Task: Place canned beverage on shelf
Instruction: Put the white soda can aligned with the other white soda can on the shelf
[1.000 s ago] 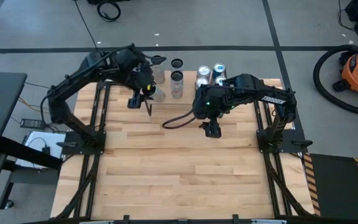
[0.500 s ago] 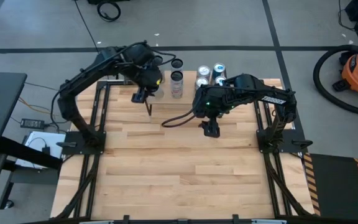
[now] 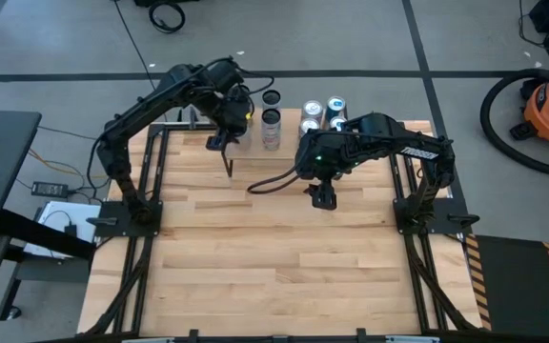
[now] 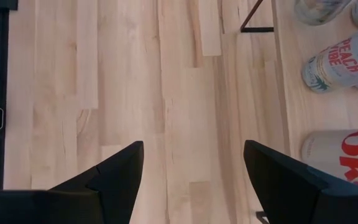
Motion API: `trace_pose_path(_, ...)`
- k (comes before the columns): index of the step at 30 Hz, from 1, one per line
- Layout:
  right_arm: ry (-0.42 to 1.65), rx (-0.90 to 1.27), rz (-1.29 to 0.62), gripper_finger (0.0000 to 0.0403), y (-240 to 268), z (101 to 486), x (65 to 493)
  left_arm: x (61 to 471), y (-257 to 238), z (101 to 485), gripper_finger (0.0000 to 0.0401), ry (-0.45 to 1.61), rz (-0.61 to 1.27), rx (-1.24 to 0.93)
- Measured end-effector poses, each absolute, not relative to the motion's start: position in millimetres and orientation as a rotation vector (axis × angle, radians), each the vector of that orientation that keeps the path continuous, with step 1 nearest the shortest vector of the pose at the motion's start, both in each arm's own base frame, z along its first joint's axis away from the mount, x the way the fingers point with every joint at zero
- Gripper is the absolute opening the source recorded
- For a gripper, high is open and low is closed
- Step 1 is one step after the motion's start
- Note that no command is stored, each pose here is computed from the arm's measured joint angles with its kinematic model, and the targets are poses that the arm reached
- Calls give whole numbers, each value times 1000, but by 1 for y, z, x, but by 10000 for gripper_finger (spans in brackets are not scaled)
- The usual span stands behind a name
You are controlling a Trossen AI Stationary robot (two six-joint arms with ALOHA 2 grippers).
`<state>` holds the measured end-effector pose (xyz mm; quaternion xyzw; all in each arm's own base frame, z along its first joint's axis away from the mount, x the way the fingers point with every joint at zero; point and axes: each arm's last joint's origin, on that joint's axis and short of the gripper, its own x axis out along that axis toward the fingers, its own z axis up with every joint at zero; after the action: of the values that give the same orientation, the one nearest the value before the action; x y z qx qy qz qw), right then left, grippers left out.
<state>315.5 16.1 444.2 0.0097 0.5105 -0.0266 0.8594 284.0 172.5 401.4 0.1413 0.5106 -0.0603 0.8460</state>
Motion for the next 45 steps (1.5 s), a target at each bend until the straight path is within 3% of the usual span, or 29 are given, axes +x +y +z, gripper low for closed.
trace_pose_path(17, 1064, 53, -134, 285, 16, 444, 316, 274, 186, 401, 275, 1019, -196, 267)
trace_pose_path(27, 1064, 52, -123, 285, 21, 444, 315, 285, 203, 381, 275, 1065, -196, 225)
trace_pose_path(45, 1063, 27, -96, 285, 27, 444, 315, 284, 208, 382, 284, 1094, -111, 209)
